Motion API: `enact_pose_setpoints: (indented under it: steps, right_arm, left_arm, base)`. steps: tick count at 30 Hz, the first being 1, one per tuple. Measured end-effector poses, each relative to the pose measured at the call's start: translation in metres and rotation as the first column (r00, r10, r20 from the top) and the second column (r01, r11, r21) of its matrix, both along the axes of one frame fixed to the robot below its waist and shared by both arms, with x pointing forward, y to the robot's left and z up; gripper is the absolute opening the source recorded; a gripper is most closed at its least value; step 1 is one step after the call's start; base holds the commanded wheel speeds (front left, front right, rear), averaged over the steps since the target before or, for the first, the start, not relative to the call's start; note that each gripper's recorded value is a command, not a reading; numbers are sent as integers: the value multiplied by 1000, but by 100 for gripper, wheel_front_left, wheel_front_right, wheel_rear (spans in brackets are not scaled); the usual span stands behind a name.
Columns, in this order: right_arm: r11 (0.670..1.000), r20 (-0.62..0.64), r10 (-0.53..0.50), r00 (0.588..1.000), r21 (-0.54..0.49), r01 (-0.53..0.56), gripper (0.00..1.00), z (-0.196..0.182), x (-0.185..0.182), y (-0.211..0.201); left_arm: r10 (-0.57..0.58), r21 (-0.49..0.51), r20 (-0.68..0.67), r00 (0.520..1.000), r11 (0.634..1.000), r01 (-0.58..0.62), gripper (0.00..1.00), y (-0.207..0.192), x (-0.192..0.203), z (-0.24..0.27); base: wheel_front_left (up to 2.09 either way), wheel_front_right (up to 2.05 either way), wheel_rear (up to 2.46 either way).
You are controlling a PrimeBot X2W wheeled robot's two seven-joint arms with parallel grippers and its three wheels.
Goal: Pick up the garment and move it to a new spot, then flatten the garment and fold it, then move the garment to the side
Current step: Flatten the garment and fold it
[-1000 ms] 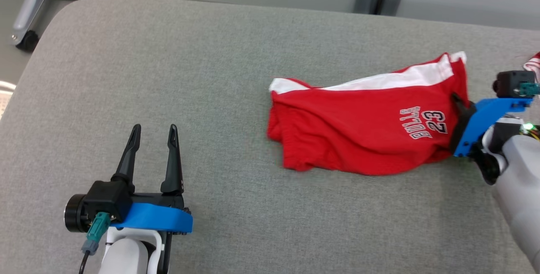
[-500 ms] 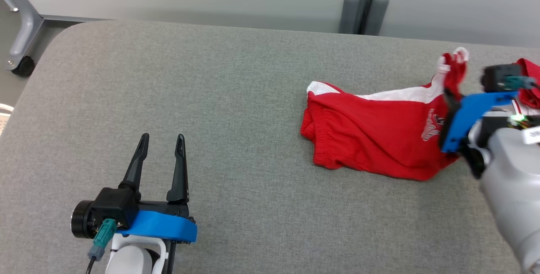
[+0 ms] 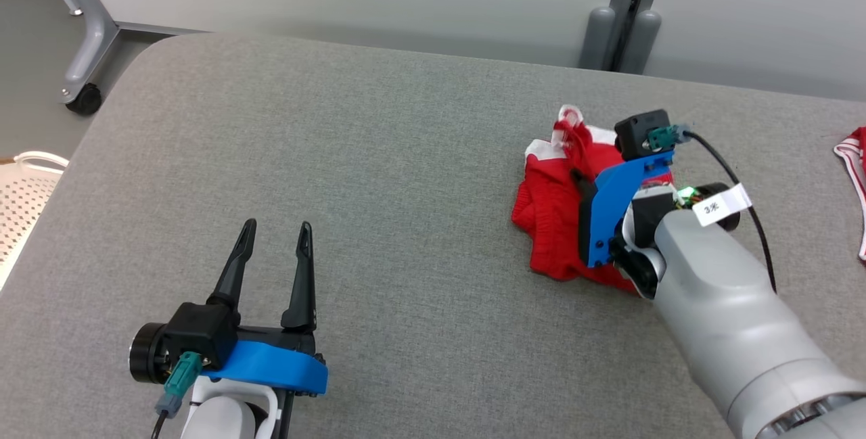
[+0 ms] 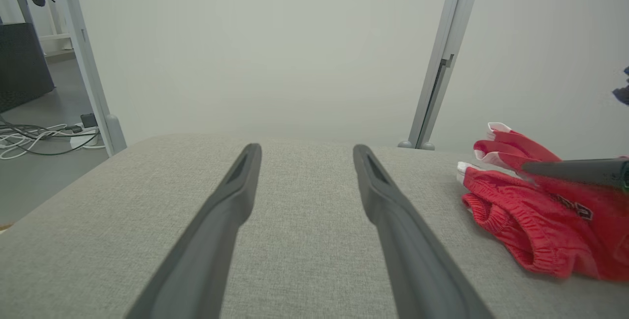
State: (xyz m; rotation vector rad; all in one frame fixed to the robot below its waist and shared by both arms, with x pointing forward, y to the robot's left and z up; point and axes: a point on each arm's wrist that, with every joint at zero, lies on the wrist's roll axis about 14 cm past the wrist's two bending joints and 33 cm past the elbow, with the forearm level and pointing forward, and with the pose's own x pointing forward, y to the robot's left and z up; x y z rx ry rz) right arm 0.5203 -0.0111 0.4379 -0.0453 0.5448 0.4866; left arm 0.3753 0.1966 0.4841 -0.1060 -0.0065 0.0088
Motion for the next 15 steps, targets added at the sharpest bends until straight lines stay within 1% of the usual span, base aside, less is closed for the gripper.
enact_pose_setpoints:
  steps: [1,2,3,6,7,8,10,11,13,15]
  right_arm:
    - [1000,-12,8,1000,-5,-8,0,-4,-3,2]
    - [1000,-22,19,1000,-7,-19,40,-7,-6,5]
    - [999,-31,32,999,2,-32,100,-9,-10,11]
    - [996,-51,73,996,61,-70,100,-8,-23,29]
    - [991,-58,81,995,107,-74,100,-4,-27,37]
    - [982,-65,85,994,174,-72,100,2,-31,46]
    - [949,-63,91,994,309,-67,100,22,-37,60]
    - [929,-40,90,995,364,-69,100,35,-37,65]
    - [900,23,75,997,429,-77,100,61,-32,68]
    - [883,88,39,995,464,-76,100,83,-27,59]
  left_arm:
    - [3,0,-1,1000,1000,-3,100,1,-1,0]
    - [5,-1,-1,1000,1000,-5,100,2,-2,0]
    - [9,-3,-2,1000,1000,-9,100,3,-3,0]
    - [13,-5,-3,1000,1000,-13,100,3,-4,0]
    - [13,-5,-3,1000,1000,-13,100,4,-5,-1]
    - [13,-6,-4,1000,1000,-13,100,3,-5,-1]
    - [13,-7,-4,1000,1000,-13,100,3,-6,-1]
    - [13,-9,-5,1000,1000,-13,100,3,-6,-1]
    - [16,-11,-8,1000,1000,-16,100,3,-8,-3]
    - [11,-12,-3,1000,1000,-12,100,1,-8,-1]
  base:
    - [0,0,0]
    - [0,0,0]
    - [0,0,0]
    - [0,0,0]
    - [0,0,0]
    - [0,0,0]
    - [0,0,0]
    - [0,0,0]
    - [0,0,0]
    - [0,0,0]
